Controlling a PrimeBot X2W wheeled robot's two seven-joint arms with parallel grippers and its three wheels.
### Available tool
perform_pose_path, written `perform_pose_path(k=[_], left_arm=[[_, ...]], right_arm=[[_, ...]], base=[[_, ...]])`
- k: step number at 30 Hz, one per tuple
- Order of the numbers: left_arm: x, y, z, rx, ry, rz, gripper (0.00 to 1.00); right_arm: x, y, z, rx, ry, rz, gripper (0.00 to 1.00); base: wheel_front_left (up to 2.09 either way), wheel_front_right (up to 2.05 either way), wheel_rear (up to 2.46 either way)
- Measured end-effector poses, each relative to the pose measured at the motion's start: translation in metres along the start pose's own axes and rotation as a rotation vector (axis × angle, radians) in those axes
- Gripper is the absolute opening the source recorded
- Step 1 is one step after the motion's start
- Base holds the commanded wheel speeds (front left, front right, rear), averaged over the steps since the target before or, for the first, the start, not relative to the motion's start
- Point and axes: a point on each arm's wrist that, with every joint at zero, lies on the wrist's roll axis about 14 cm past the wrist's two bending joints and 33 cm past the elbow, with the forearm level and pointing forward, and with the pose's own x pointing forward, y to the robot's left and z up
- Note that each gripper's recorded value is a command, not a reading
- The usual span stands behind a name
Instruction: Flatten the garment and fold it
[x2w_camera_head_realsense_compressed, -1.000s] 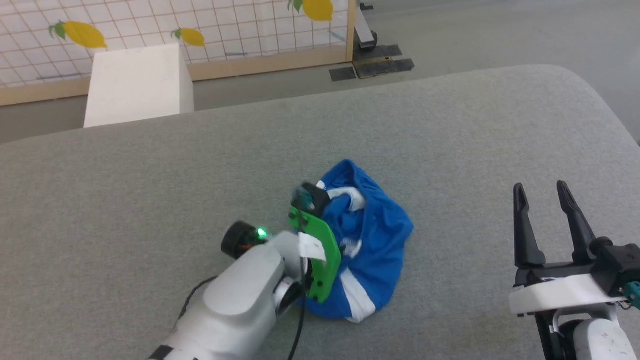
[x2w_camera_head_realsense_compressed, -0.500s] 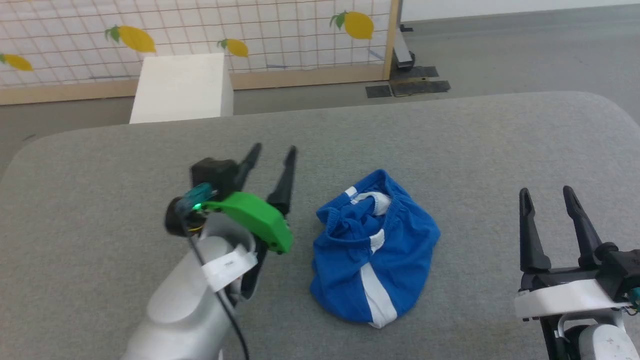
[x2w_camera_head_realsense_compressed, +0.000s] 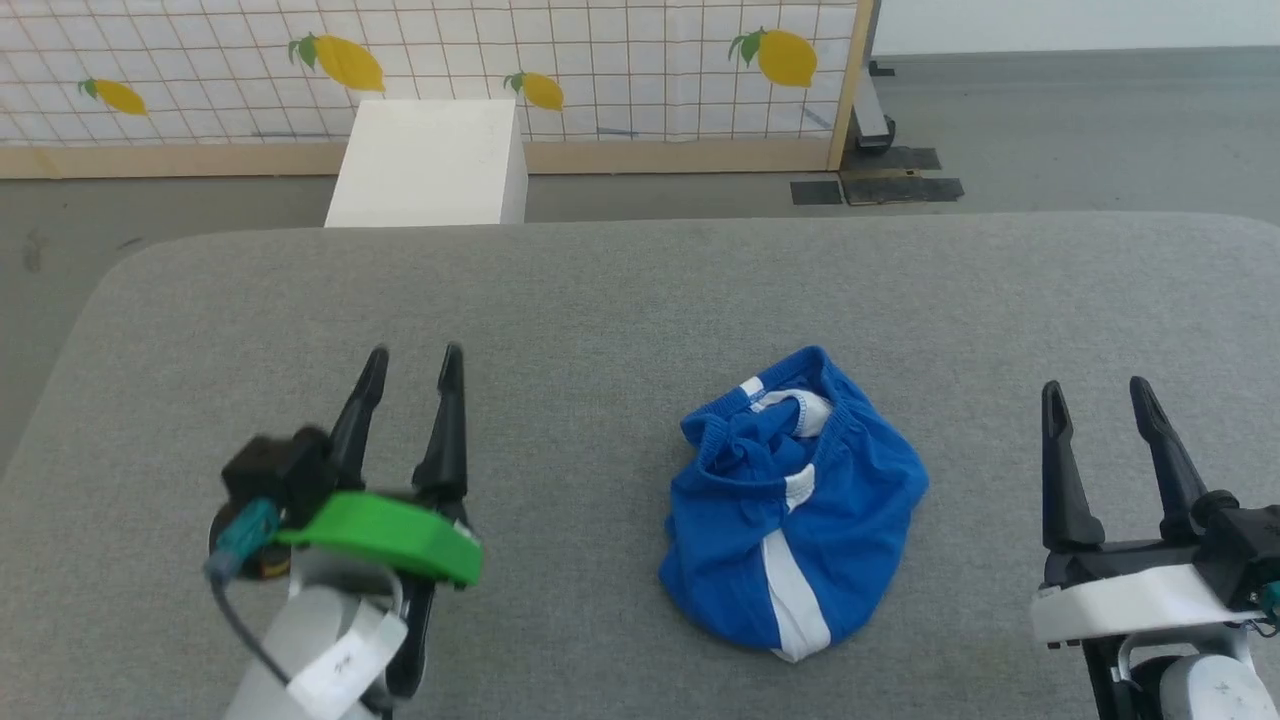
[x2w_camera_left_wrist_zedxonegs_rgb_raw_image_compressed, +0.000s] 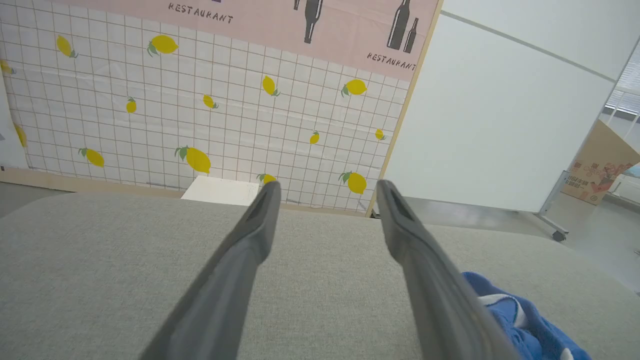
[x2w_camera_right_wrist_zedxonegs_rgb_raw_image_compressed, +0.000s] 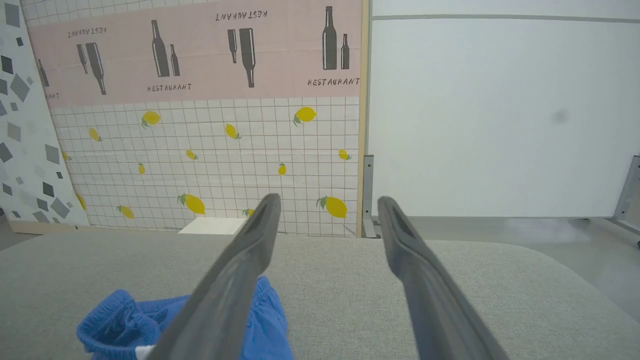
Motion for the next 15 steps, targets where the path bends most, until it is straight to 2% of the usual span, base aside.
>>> perform_pose_path(k=[15], left_arm=[[-0.04, 0.019, -0.016, -0.001, 0.029, 0.087, 1.0]], right_arm=[[-0.004, 0.009, -0.008, -0.005, 0.028, 0.028, 1.0]], base=[[0.0, 0.0, 0.0]])
